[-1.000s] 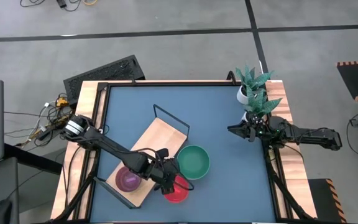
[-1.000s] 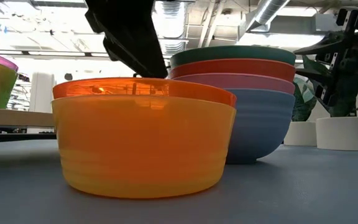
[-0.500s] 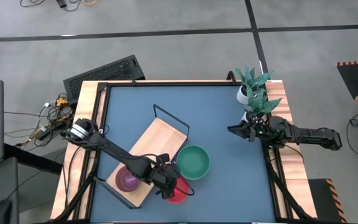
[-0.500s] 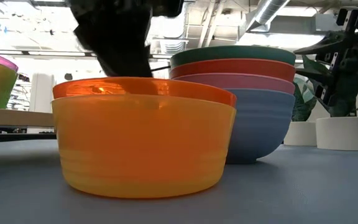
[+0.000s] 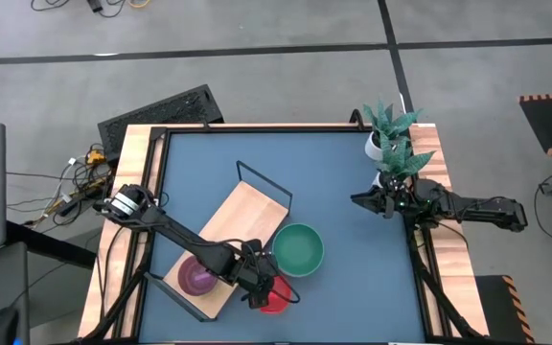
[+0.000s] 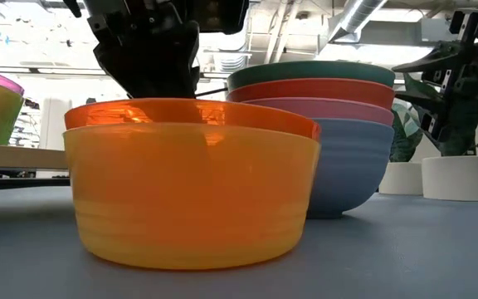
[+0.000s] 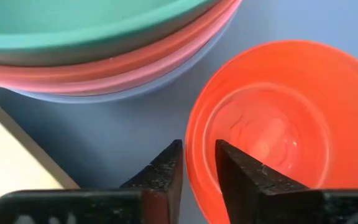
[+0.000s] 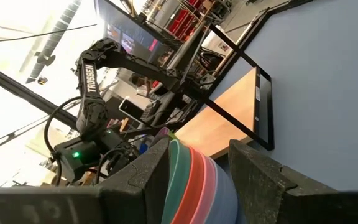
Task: Place and stack bowls onto a shelf
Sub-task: Stack the orange bowl on top of the violet bowl on the shelf
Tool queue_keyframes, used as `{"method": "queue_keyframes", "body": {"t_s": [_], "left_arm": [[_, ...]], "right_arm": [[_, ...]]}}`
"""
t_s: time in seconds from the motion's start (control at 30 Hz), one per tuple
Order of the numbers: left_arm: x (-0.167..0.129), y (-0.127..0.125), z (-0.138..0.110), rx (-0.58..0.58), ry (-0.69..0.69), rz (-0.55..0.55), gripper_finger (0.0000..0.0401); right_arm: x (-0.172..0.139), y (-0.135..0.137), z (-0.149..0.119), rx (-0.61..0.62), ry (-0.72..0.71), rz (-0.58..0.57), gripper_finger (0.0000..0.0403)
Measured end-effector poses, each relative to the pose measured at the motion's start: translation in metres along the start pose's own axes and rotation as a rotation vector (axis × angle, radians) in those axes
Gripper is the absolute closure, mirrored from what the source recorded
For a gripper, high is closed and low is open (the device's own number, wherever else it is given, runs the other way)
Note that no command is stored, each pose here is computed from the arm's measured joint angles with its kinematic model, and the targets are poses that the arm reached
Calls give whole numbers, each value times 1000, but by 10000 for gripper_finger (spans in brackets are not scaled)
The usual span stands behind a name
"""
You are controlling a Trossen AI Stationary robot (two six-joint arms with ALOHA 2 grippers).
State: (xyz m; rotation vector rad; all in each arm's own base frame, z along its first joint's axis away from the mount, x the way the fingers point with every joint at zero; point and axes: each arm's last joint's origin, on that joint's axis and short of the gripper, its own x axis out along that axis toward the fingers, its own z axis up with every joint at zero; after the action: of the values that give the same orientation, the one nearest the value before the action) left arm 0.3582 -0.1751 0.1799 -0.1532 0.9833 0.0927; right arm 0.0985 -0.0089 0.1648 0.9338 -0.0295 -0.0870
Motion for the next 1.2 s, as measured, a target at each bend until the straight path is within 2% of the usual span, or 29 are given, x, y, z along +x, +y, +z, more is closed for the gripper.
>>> {"method": "queue_keyframes", "body": {"t_s": [0.3, 0.57, 0.8, 1.0, 1.2], "left_arm": [[0, 1, 0, -4, -1, 11, 397], [-2, 2, 0, -8, -5, 21, 389], [-18, 3, 11, -19, -36, 119, 400], [-27, 5, 12, -3, 31, 163, 401], [-31, 3, 14, -63, 40, 105, 401]], "right_arm": [[0, 0, 0, 0, 0, 0, 214], [0, 0, 0, -1, 0, -1, 214], [0, 0, 0, -1, 0, 0, 214], [0, 0, 0, -2, 0, -1, 214], [0, 0, 0, 1, 0, -1, 214]]}}
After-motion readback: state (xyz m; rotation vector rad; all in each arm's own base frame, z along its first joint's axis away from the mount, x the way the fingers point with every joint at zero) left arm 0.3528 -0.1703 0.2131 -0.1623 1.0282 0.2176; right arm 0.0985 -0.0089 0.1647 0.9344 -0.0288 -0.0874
